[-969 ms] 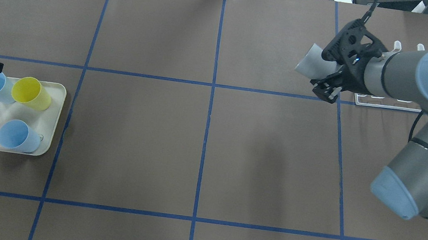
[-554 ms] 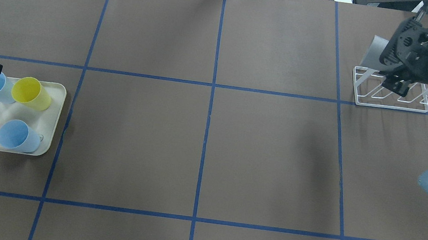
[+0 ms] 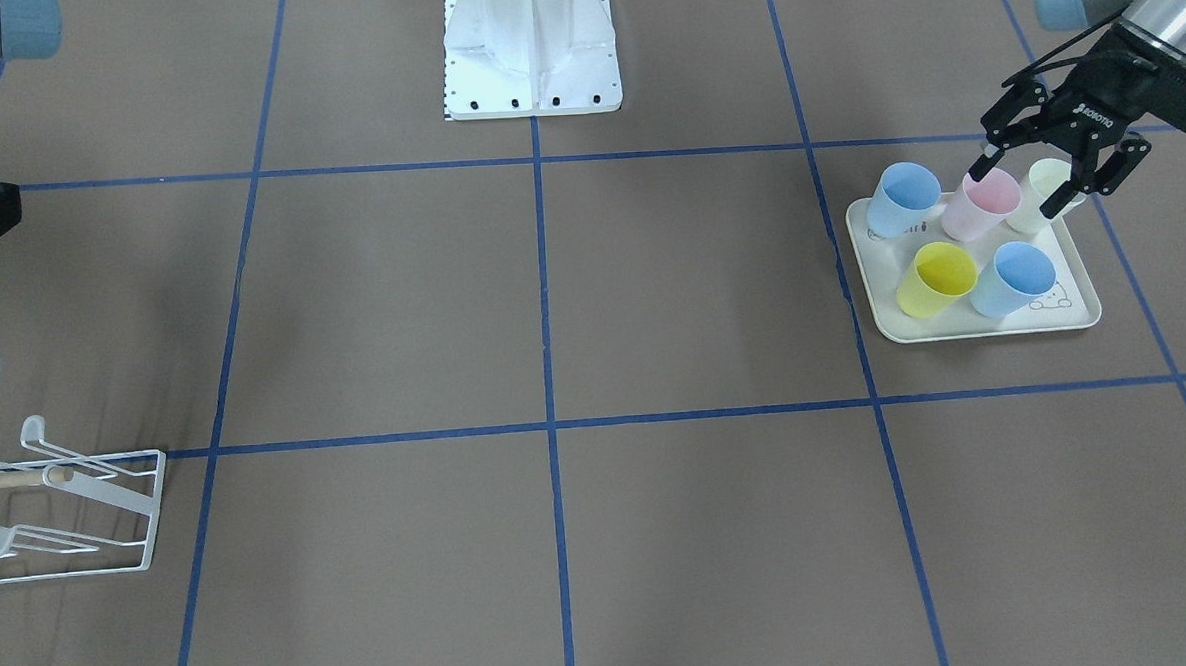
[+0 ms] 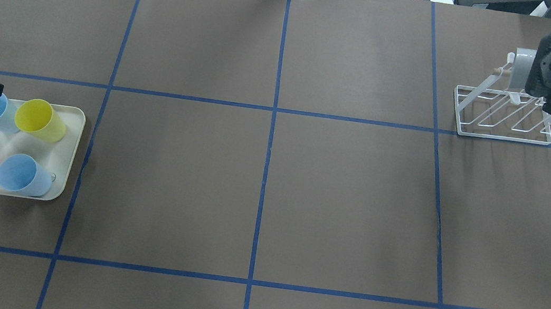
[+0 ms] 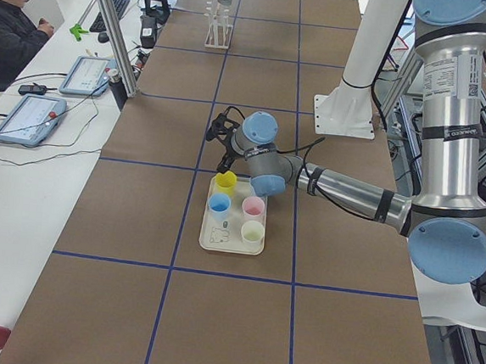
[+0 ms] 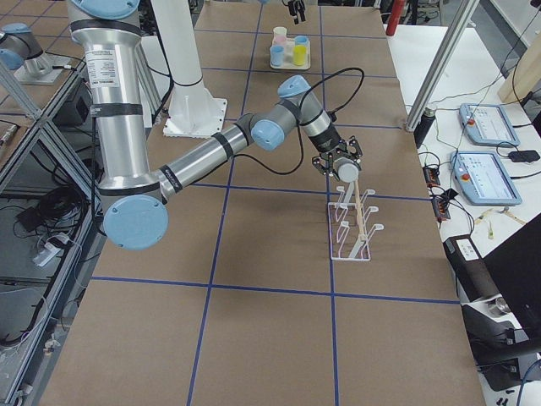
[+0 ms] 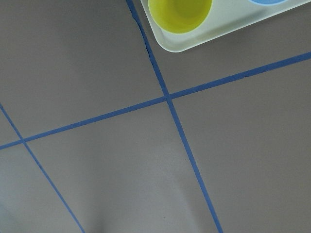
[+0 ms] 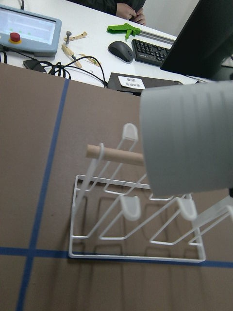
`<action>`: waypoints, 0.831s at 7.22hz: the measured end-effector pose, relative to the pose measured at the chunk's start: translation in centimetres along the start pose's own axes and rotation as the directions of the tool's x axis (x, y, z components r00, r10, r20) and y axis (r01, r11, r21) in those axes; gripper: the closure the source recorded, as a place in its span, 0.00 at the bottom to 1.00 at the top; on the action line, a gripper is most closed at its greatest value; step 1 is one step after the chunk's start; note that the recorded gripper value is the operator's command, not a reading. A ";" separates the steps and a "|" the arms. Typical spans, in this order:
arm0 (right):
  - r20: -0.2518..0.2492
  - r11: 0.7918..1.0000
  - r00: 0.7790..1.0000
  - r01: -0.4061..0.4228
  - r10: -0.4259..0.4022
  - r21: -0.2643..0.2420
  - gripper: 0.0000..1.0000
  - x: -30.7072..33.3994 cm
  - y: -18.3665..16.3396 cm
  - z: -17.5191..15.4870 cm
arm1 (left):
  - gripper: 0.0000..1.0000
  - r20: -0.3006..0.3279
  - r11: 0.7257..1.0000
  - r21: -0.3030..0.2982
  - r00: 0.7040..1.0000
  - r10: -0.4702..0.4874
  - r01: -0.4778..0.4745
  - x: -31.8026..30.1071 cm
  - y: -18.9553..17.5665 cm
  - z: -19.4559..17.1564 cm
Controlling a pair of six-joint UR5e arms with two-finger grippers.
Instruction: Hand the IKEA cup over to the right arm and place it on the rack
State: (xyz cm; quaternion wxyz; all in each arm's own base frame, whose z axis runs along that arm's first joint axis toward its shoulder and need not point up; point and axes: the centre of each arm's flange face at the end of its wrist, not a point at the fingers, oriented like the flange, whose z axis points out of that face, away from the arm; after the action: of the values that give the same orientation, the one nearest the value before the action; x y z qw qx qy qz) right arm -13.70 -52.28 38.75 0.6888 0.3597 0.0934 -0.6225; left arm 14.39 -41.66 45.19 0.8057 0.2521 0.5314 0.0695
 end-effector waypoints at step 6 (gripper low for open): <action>0.065 0.883 0.897 0.441 -0.437 -0.159 1.00 5.8 3.3 6.8 | 0.00 -0.004 1.000 0.001 1.000 0.001 -0.001 0.1 0.0 0.1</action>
State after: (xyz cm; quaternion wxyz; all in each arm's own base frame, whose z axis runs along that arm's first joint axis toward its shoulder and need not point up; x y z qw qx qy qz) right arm -11.63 -61.11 41.57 0.5594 0.2607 0.2155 -0.7568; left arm 14.50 -41.62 45.13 0.8045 0.2526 0.5329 0.0702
